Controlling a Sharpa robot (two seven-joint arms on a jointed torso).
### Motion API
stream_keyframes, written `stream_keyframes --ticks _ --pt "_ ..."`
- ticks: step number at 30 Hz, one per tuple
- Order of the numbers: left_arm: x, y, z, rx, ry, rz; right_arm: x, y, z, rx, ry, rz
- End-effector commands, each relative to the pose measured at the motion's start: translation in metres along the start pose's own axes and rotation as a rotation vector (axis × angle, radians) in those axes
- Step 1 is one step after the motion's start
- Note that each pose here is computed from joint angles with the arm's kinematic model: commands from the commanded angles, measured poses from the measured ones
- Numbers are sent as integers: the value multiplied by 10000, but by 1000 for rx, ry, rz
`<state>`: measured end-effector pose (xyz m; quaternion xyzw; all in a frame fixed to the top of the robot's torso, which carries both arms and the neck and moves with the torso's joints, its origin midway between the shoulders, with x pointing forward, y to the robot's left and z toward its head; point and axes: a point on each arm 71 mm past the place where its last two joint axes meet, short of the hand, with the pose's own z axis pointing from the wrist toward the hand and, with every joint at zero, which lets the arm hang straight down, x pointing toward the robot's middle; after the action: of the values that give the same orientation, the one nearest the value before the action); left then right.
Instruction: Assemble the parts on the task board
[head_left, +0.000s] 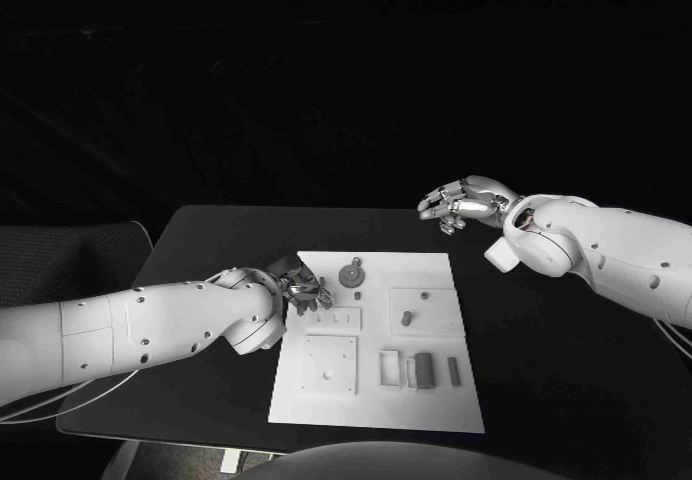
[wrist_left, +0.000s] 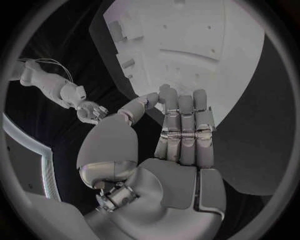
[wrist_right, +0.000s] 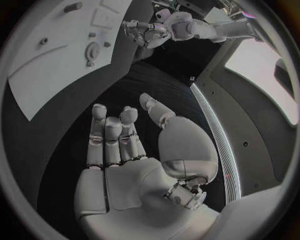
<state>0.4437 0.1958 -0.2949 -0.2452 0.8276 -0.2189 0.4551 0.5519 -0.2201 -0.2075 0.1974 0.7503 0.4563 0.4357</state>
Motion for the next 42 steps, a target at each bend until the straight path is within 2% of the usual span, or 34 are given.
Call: stream_keyframes --ticks 1,9,13,19,26,42 --pt "46 -34 3 17 -25 29 18 30 9 -18 -7 -52" --pt "267 31 64 2 -6 46 50 55 15 -26 -4 -81" --pt "316 75 98 -5 -9 55 47 53 9 -25 -6 -87" --pt "304 102 151 -1 -26 76 50 56 6 -24 -7 -90" --pt "308 114 163 2 -34 84 58 60 5 -25 -4 -95" --pt "340 72 190 6 -28 89 73 65 0 -24 1 -94"
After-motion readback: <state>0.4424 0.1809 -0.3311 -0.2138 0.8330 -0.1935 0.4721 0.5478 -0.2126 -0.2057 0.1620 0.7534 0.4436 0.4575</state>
